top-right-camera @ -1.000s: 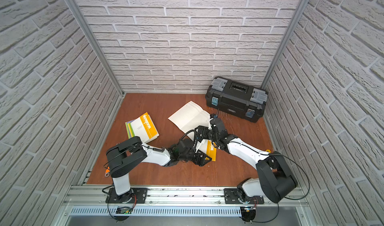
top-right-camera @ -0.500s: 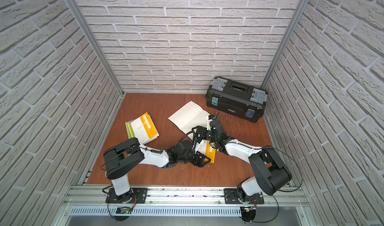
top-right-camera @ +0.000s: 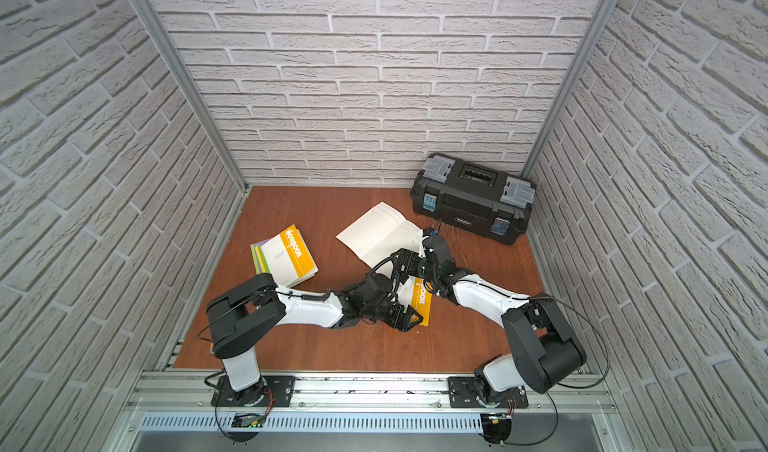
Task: Close the notebook
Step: Close the notebook at the center of the board.
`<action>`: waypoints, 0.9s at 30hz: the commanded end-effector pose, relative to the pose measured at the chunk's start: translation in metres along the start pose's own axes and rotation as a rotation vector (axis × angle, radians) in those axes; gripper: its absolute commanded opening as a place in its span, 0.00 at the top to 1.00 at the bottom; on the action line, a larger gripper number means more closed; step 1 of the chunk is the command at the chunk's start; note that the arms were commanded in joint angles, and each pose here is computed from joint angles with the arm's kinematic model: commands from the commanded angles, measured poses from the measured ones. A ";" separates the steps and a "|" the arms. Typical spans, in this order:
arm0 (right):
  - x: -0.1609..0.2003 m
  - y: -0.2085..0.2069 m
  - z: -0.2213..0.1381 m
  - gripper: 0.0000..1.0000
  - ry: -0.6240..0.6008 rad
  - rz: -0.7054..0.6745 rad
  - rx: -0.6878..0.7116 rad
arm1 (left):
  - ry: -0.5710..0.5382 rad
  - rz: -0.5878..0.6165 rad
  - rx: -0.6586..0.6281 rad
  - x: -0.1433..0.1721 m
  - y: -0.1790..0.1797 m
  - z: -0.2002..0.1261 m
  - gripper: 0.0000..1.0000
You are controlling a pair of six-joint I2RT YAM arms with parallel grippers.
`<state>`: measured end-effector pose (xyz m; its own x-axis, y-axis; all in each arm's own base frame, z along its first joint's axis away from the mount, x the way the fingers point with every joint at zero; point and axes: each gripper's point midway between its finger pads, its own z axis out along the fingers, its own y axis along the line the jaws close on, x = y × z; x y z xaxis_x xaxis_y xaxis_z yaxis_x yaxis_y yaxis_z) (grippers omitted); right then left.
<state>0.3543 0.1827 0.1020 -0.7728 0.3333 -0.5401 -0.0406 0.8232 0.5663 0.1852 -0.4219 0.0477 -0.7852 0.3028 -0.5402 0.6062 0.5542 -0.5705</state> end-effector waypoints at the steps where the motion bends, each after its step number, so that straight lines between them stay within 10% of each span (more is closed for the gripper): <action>1: 0.010 -0.031 -0.007 0.05 0.059 -0.039 0.136 | 0.009 -0.016 -0.115 0.005 0.036 0.004 0.12; 15: -0.039 -0.016 -0.001 0.05 0.067 0.013 0.028 | 0.009 -0.029 -0.116 0.009 0.042 0.002 0.12; 27: -0.013 -0.040 0.007 0.05 -0.097 0.408 -0.340 | -0.021 -0.044 -0.056 0.004 0.039 0.004 0.11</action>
<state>0.3525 0.1369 0.0500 -0.7527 0.5893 -0.2935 0.1474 0.5854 0.7973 0.2094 -0.4171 0.0484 -0.7814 0.2349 -0.5781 0.5941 0.5634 -0.5742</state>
